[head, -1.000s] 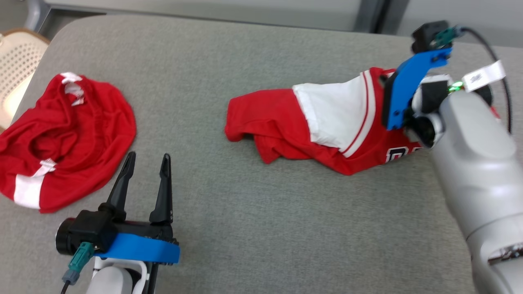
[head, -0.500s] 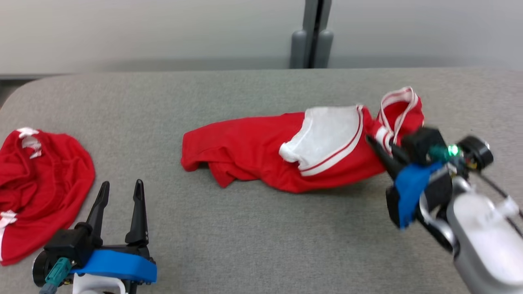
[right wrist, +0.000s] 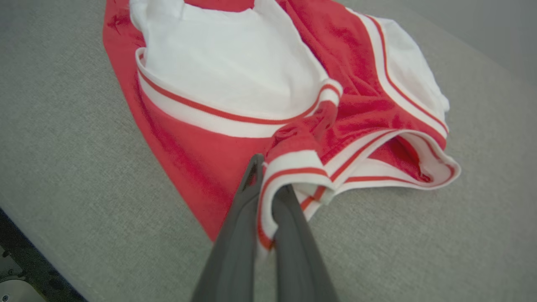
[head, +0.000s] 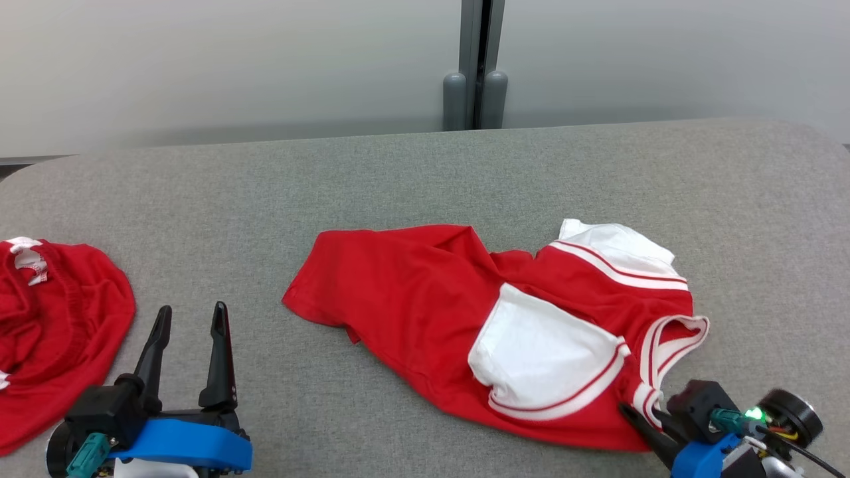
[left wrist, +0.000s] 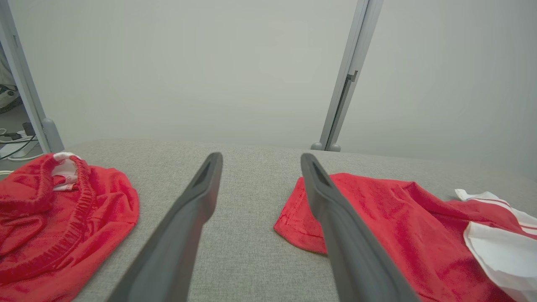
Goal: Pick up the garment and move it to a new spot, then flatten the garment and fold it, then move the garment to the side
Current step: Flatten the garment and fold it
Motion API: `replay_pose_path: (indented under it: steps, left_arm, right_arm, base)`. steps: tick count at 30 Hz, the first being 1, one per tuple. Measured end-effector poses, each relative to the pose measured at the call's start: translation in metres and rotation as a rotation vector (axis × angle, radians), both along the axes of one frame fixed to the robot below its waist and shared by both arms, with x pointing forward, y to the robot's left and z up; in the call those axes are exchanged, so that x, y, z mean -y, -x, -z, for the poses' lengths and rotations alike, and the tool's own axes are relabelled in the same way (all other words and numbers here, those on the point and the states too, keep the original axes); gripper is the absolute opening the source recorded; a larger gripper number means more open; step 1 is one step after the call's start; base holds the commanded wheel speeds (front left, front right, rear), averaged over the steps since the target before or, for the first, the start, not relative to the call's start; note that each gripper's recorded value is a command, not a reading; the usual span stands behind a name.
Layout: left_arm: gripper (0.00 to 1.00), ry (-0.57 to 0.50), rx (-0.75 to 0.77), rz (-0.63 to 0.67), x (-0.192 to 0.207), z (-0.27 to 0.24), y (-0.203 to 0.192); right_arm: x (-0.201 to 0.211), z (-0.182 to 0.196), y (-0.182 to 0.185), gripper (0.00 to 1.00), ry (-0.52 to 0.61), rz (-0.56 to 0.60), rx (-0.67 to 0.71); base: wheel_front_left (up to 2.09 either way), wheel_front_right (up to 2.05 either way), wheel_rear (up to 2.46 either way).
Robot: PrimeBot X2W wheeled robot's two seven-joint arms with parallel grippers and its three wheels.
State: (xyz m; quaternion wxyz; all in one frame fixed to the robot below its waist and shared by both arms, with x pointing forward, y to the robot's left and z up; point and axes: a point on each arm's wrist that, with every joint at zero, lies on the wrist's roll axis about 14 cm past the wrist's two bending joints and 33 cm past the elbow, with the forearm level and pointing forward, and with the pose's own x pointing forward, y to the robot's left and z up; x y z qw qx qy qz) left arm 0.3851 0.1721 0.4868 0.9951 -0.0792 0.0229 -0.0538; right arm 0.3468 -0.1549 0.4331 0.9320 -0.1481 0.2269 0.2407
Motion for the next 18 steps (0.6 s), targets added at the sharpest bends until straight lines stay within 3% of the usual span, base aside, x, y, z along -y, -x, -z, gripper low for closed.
replay_pose_path:
  steps: [1, 6, 10, 18]
  left_arm:
    - [1.0, 0.0, -0.001, 0.0, 0.0, 0.0, 0.0]
    - [1.0, 0.0, 0.006, -0.004, -0.001, -0.003, 0.002]
    - [1.0, -0.002, 0.003, -0.01, -0.003, -0.002, 0.004]
    - [1.0, -0.001, -0.002, -0.009, -0.001, -0.001, 0.005]
  right_arm:
    - [0.003, 0.009, 0.008, 1.0, 0.007, 0.008, -0.044]
    - [0.028, 0.031, 0.029, 1.0, -0.047, 0.144, -0.225]
    - [0.067, 0.007, 0.01, 1.0, -0.099, 0.332, -0.155]
    - [0.079, -0.008, -0.008, 1.0, -0.212, 0.57, -0.188]
  base:
    - [0.0, 0.0, 0.0]
    - [0.0, 0.0, 0.0]
    - [0.0, 0.0, 0.0]
    - [0.0, 0.0, 0.0]
